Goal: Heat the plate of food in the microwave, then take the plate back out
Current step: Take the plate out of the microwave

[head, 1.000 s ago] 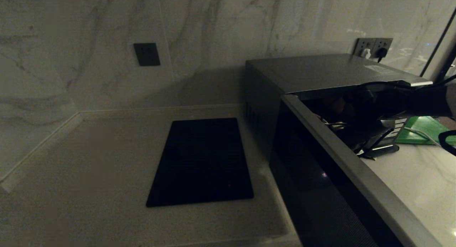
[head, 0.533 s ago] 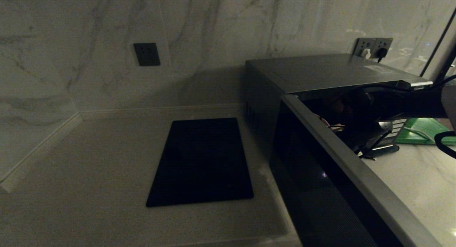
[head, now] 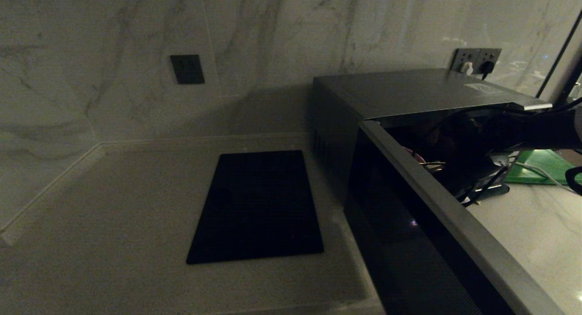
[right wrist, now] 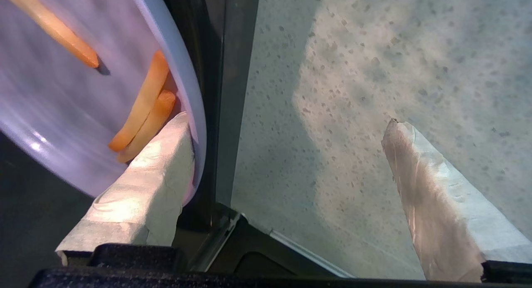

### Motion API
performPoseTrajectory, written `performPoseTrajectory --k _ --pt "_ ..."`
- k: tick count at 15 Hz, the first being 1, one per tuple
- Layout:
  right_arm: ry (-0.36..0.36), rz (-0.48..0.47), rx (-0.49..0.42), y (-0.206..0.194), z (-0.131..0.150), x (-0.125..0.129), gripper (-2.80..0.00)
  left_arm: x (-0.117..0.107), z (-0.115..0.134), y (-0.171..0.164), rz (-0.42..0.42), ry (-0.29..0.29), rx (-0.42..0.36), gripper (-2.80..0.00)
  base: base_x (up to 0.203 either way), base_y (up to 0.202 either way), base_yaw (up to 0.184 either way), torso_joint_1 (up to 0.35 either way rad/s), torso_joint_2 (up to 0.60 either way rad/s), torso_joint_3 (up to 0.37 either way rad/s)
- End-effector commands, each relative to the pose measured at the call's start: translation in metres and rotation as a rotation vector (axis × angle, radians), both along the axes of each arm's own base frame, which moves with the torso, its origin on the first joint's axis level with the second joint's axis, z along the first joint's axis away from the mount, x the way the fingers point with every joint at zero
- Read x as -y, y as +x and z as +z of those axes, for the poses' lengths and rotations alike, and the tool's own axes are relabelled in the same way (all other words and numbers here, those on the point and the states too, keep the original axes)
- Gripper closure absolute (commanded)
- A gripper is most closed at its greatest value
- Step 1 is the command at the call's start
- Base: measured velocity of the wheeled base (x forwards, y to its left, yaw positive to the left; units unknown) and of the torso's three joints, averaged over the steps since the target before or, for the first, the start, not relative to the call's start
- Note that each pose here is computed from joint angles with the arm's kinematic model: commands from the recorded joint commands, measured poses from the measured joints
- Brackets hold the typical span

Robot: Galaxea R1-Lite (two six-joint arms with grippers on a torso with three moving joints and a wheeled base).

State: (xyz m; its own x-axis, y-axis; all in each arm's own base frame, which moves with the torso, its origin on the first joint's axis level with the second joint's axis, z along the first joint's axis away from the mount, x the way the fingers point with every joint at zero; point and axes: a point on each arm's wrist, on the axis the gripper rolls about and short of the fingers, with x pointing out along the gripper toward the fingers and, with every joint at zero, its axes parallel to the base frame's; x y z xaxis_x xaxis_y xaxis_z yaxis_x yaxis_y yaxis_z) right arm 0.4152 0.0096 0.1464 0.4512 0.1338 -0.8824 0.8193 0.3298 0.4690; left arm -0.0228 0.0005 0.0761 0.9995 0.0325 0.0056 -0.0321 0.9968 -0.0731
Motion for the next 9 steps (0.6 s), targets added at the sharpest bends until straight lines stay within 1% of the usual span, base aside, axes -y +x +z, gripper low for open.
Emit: performPoseTrajectory --k 1,9 --pt "0.006 -0.015 0.012 -0.0034 0.0073 0.0035 -2.8 0.0 0.0001 0.0001 0.001 0.001 -0.001 0.0 0.0 0.0 0.0 0.0 0.0 0.0" --pt "0.008 -0.013 0.008 0.0007 0.0023 0.0034 -2.8 0.0 0.0001 0.0001 0.001 -0.001 -0.001 0.0 0.0 0.0 0.0 0.0 0.0 0.0"
